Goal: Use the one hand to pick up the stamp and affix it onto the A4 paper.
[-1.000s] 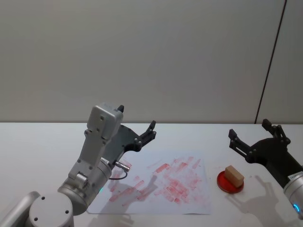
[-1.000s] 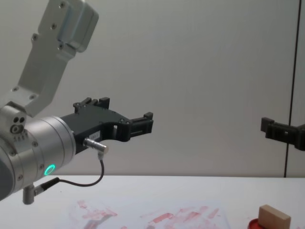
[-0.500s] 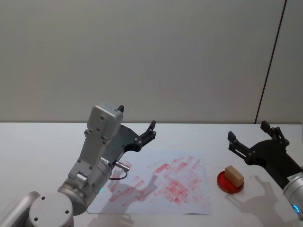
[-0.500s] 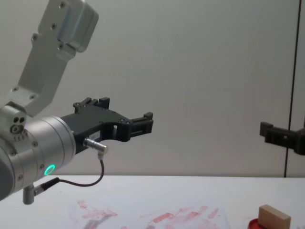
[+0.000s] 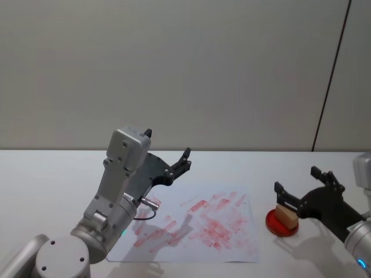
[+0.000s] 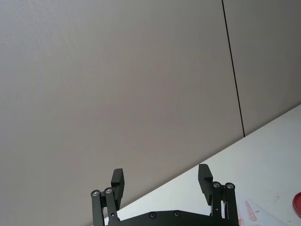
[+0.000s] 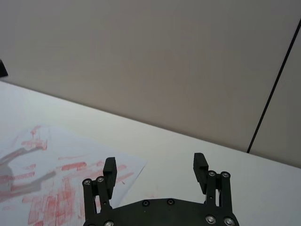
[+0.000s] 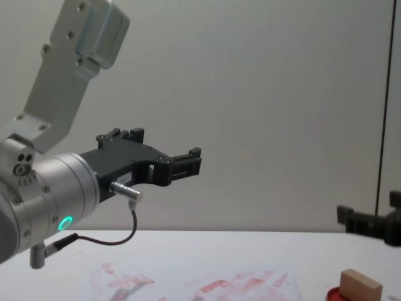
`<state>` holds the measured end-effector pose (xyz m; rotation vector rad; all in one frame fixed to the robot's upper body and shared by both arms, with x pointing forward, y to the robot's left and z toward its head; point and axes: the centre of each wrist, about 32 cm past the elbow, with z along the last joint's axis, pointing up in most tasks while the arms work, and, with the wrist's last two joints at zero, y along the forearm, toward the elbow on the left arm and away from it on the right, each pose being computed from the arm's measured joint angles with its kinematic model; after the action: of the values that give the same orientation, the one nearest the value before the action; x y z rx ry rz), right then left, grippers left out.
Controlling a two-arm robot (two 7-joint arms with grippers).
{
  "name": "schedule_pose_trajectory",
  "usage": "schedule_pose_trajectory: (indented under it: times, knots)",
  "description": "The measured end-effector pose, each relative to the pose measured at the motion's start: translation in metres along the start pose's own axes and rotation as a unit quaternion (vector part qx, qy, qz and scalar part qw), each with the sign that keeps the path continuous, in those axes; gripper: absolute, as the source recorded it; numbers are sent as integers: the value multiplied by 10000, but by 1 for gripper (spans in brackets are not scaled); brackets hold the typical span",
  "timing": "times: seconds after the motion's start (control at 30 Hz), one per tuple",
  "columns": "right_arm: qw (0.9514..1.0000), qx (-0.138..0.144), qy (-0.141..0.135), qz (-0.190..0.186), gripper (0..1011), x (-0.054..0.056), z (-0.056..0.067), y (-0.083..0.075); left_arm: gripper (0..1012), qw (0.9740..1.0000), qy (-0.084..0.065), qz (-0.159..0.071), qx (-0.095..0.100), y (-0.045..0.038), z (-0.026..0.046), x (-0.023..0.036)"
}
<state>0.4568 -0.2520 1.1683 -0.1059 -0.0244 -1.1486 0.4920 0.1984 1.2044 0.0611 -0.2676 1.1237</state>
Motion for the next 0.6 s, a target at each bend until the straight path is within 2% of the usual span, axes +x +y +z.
schedule_pose_trajectory:
  times: [0.3,0.6]
  knots:
    - [9990,-368,-113,236,1001,75,-131,48,1003,10000,0,0,0,0,0,0]
    - [9970,-656,-145,381,1001,99,-231,86,1002,10000,0,0,0,0,0,0]
